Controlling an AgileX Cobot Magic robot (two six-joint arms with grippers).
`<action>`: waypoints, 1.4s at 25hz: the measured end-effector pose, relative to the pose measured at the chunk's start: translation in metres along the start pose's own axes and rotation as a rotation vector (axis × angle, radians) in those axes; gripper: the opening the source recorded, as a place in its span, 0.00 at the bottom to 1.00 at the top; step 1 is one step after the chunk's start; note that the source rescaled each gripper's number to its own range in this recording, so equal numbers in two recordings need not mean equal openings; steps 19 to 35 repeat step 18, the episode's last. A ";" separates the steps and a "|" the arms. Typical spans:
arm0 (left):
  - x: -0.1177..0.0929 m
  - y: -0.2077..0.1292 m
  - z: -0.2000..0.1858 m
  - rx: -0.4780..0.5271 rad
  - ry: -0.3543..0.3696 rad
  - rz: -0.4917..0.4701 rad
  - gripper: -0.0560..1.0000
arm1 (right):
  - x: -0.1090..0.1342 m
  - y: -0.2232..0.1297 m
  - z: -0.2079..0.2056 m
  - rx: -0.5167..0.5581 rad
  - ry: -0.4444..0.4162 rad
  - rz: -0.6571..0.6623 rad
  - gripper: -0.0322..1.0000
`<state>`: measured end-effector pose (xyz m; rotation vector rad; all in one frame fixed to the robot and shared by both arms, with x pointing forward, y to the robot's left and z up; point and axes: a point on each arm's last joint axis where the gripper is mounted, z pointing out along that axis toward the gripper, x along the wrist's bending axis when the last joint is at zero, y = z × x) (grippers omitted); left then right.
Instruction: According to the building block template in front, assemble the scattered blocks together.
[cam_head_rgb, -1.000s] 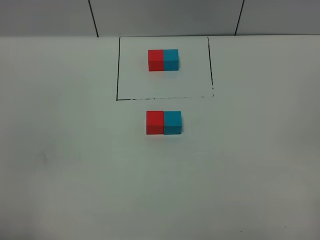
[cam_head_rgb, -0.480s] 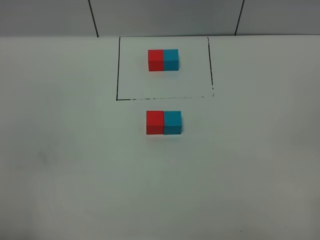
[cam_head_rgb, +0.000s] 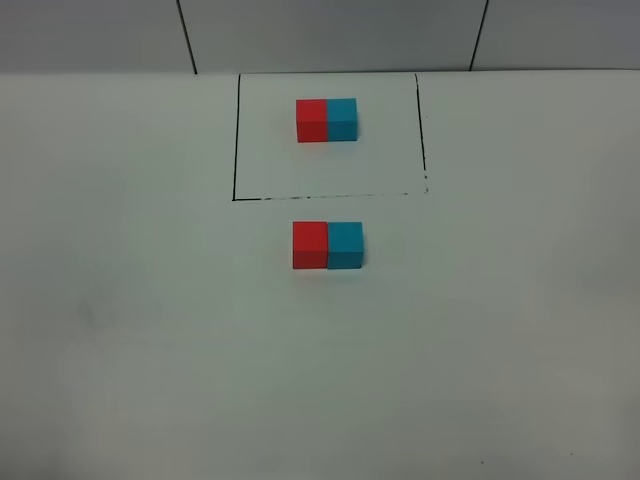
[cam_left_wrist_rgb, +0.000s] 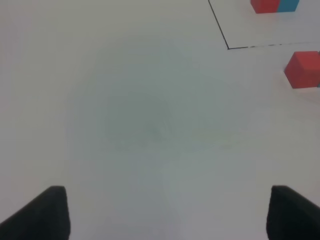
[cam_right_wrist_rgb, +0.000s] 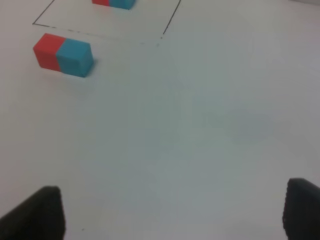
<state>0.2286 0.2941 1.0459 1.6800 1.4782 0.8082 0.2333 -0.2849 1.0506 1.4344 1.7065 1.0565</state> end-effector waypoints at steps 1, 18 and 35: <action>0.000 0.000 0.000 0.000 0.000 0.000 0.85 | 0.000 0.000 0.000 0.000 0.007 -0.003 0.90; 0.000 0.000 0.000 0.000 0.000 0.000 0.85 | 0.000 0.000 0.000 0.000 0.016 -0.002 0.90; 0.000 0.000 0.000 0.000 0.000 0.000 0.85 | 0.000 0.000 0.000 0.000 0.016 -0.002 0.90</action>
